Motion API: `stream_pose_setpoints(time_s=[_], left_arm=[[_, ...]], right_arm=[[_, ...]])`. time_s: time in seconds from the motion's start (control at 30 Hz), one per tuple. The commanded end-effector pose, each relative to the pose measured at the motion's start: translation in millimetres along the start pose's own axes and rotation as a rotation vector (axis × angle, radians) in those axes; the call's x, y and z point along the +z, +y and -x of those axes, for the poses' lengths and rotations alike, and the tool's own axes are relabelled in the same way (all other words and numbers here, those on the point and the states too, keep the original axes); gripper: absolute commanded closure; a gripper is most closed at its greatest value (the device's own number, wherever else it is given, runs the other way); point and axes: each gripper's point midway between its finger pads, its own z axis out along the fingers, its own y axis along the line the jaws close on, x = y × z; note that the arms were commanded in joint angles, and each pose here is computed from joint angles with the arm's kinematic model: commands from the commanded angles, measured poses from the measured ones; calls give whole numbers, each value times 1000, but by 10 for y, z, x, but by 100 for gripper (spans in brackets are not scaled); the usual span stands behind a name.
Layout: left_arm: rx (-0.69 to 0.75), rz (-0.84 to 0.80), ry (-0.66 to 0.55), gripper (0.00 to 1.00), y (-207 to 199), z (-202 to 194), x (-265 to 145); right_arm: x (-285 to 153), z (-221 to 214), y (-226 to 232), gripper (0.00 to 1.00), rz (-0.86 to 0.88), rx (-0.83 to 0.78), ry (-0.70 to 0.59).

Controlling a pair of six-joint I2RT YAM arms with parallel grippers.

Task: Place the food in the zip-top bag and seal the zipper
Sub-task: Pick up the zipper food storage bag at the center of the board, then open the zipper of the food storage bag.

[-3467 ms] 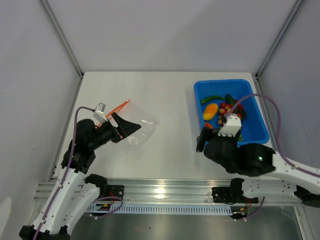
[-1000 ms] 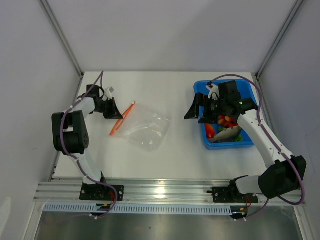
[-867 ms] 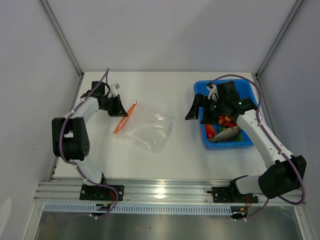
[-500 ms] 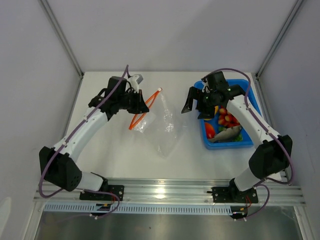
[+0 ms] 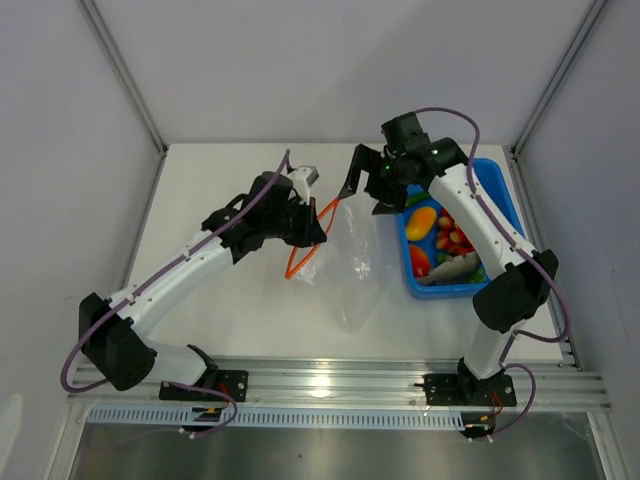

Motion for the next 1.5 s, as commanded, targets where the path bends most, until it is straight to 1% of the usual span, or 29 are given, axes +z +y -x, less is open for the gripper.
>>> stream_pose_setpoints(time_s=[0.0, 0.07, 0.17, 0.2, 0.33, 0.43, 0.7, 0.73, 0.77, 0.8, 0.87, 0.9, 0.93, 0.97, 1.0, 1.03, 1.07, 1.13, 1.17, 1.2, 1.23, 1.27, 1.33, 1.43, 1.47], left_arm=[[-6, 4, -60, 99, -128, 133, 23], [-3, -4, -56, 99, -172, 116, 26], [-7, -16, -49, 99, -202, 82, 37], [-4, -20, -51, 100, -212, 74, 37], [-6, -26, -57, 100, -230, 63, 20], [-3, -37, -70, 99, -265, 88, -8], [8, -86, -79, 99, -416, 89, -7], [14, -91, -81, 99, -436, 89, -11], [20, -97, -79, 99, -464, 79, -7], [27, -103, -79, 99, -481, 76, -7], [38, -119, -73, 99, -527, 55, -8], [45, -127, -70, 99, -545, 43, -12], [49, -131, -66, 99, -561, 28, -12], [54, -139, -63, 100, -579, 16, -16], [59, -143, -61, 99, -582, 7, -23], [59, -146, -56, 96, -589, -10, -22], [63, -146, -58, 88, -588, -6, -31], [73, -131, -70, 65, -560, 5, -71], [79, -122, -80, 58, -550, 27, -98], [97, -113, -89, 51, -533, 41, -133], [100, -73, -94, 40, -472, 68, -167], [106, -53, -101, 34, -444, 97, -192], [126, -33, -125, 27, -420, 221, -271], [97, -15, -130, 27, -340, 337, -358], [89, -45, -116, 30, -366, 330, -372]], right_arm=[[86, -171, 80, 2, -44, 23, 55], [147, -253, 111, 2, -53, 7, 73], [219, -323, 120, 7, -58, 5, 102], [226, -316, 113, 10, -64, 0, 96], [282, -408, 61, 11, -118, -32, 102], [352, -518, -42, 11, -163, -39, 138], [464, -596, -165, 19, -214, -61, 160], [477, -605, -167, 21, -210, -68, 160], [499, -643, -194, 28, -210, -69, 172], [510, -639, -220, 30, -213, -64, 171], [524, -655, -233, 40, -208, -71, 174], [530, -660, -246, 41, -211, -75, 177], [537, -674, -264, 47, -217, -78, 184], [548, -695, -298, 59, -226, -87, 193], [548, -705, -307, 67, -226, -91, 197], [538, -714, -333, 75, -233, -94, 199], [513, -726, -352, 85, -233, -103, 197], [482, -716, -352, 92, -223, -121, 182], [416, -699, -334, 99, -206, -136, 165], [401, -719, -345, 100, -198, -142, 168], [383, -728, -308, 100, -169, -150, 172], [352, -718, -304, 100, -157, -160, 169], [271, -734, -305, 100, -142, -205, 172], [143, -743, -327, 100, -115, -268, 147], [108, -758, -312, 100, -91, -281, 144]])
